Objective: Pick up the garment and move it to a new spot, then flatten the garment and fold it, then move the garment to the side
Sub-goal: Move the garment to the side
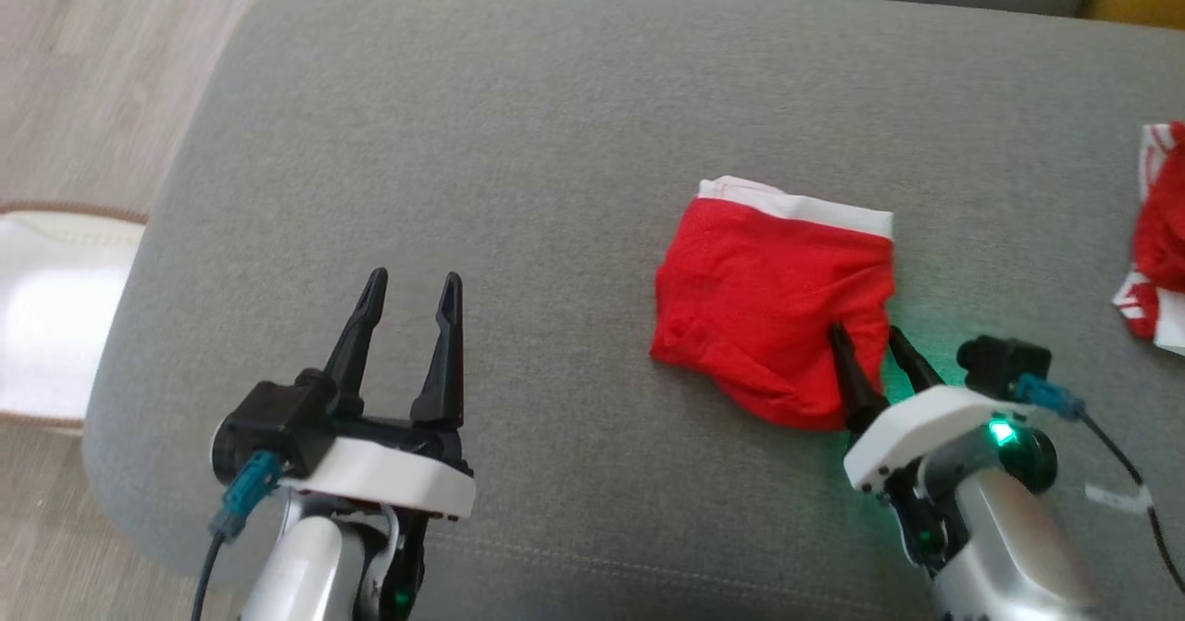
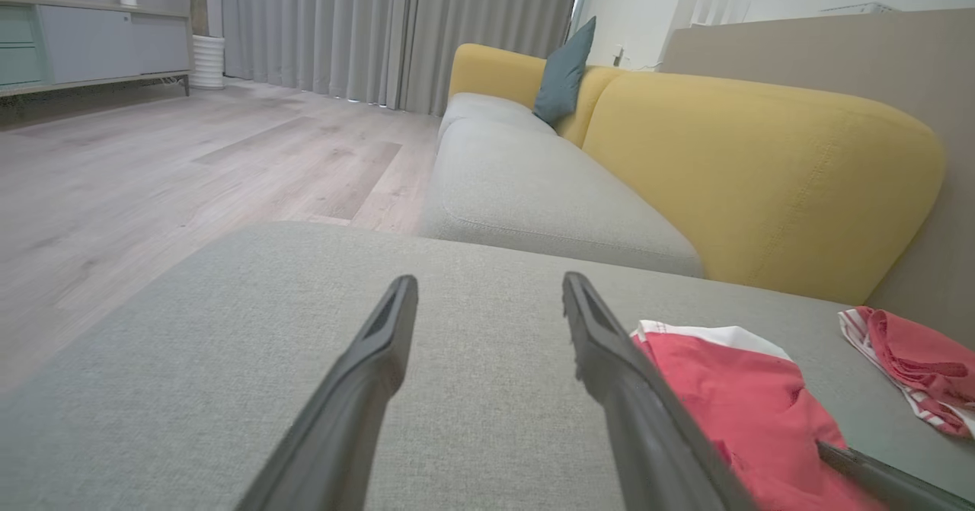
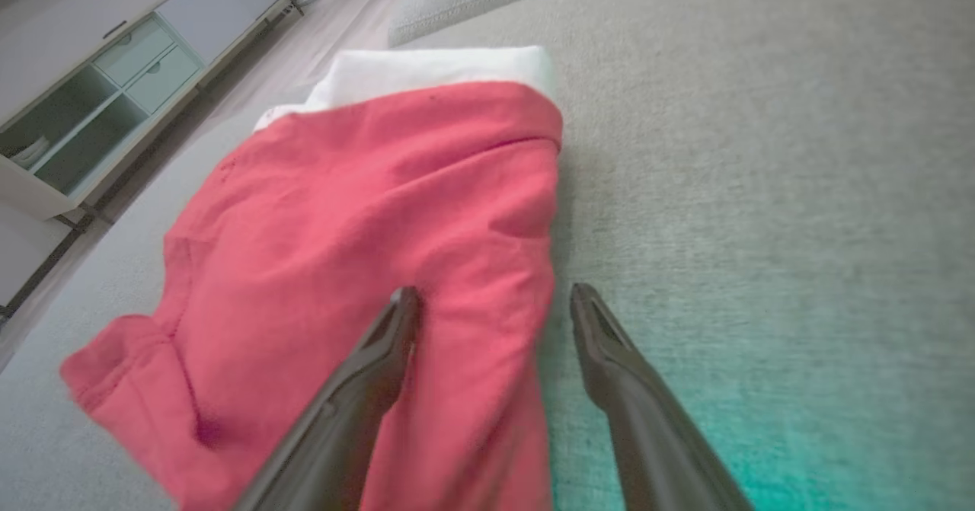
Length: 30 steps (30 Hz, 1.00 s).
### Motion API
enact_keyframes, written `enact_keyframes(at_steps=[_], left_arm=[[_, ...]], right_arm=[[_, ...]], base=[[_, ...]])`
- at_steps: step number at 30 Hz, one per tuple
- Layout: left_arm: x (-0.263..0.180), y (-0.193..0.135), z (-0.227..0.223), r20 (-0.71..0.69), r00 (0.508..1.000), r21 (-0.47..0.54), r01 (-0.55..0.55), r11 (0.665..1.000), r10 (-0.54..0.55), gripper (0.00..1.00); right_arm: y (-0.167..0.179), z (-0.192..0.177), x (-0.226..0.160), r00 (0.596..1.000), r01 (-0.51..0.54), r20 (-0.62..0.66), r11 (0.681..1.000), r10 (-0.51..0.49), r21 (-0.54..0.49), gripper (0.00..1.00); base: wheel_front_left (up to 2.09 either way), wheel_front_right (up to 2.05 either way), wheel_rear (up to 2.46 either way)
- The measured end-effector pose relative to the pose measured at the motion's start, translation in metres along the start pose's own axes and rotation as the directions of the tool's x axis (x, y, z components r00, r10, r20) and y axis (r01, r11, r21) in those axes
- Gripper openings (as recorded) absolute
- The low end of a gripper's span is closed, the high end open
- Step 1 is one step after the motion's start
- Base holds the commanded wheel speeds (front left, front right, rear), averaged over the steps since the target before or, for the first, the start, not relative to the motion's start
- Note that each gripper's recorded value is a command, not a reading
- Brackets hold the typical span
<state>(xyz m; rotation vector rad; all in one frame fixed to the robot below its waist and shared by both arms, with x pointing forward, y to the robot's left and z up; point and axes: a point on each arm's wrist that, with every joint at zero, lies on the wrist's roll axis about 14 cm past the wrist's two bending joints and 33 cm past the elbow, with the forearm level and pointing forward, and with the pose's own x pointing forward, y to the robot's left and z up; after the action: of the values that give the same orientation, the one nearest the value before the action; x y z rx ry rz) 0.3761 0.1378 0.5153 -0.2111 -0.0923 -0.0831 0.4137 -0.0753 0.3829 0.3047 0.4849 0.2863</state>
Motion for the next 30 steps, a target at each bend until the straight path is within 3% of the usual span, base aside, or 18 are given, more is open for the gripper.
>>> enact_keyframes(at_steps=[4, 5, 12, 16, 21, 28, 30], left_arm=[[-0.001, 0.007, -0.002, -0.007, 1.0, 0.006, -0.022, 1.0, 0.022, 1.0], [-0.001, 0.009, -0.003, -0.01, 1.0, 0.007, -0.026, 1.0, 0.026, 1.0], [0.004, 0.006, -0.007, -0.019, 1.0, 0.003, -0.015, 1.0, 0.015, 1.0], [0.013, -0.007, -0.004, -0.004, 0.999, -0.005, 0.033, 0.999, -0.033, 1.0], [0.029, -0.035, 0.001, 0.019, 0.991, -0.008, 0.131, 0.991, -0.131, 1.0], [0.067, -0.095, 0.012, 0.087, 0.941, -0.008, 0.329, 0.944, -0.327, 1.0], [0.078, -0.108, 0.011, 0.098, 0.926, -0.013, 0.368, 0.93, -0.365, 1.0]], right_arm=[[0.011, -0.008, 0.016, 0.998, -0.033, -0.053, 0.999, 0.032, -0.015, 1.0], [0.017, -0.009, 0.02, 0.997, -0.053, -0.065, 0.998, 0.05, -0.034, 0.0], [0.015, 0.01, 0.031, 0.998, -0.056, -0.026, 0.979, 0.052, -0.196, 0.0], [0.007, 0.027, 0.029, 0.999, -0.033, 0.015, 0.939, 0.041, -0.341, 0.0], [-0.008, 0.059, 0.022, 0.998, 0.007, 0.059, 0.845, 0.029, -0.535, 0.0], [-0.076, 0.115, 0.003, 0.995, 0.103, 0.076, 0.636, -0.07, -0.764, 0.0], [-0.1, 0.13, -0.005, 0.99, 0.133, 0.081, 0.595, -0.113, -0.792, 0.0]], base=[[0.0, 0.0, 0.0], [0.0, 0.0, 0.0], [0.0, 0.0, 0.0], [0.0, 0.0, 0.0], [0.0, 0.0, 0.0], [0.0, 0.0, 0.0], [0.0, 0.0, 0.0]])
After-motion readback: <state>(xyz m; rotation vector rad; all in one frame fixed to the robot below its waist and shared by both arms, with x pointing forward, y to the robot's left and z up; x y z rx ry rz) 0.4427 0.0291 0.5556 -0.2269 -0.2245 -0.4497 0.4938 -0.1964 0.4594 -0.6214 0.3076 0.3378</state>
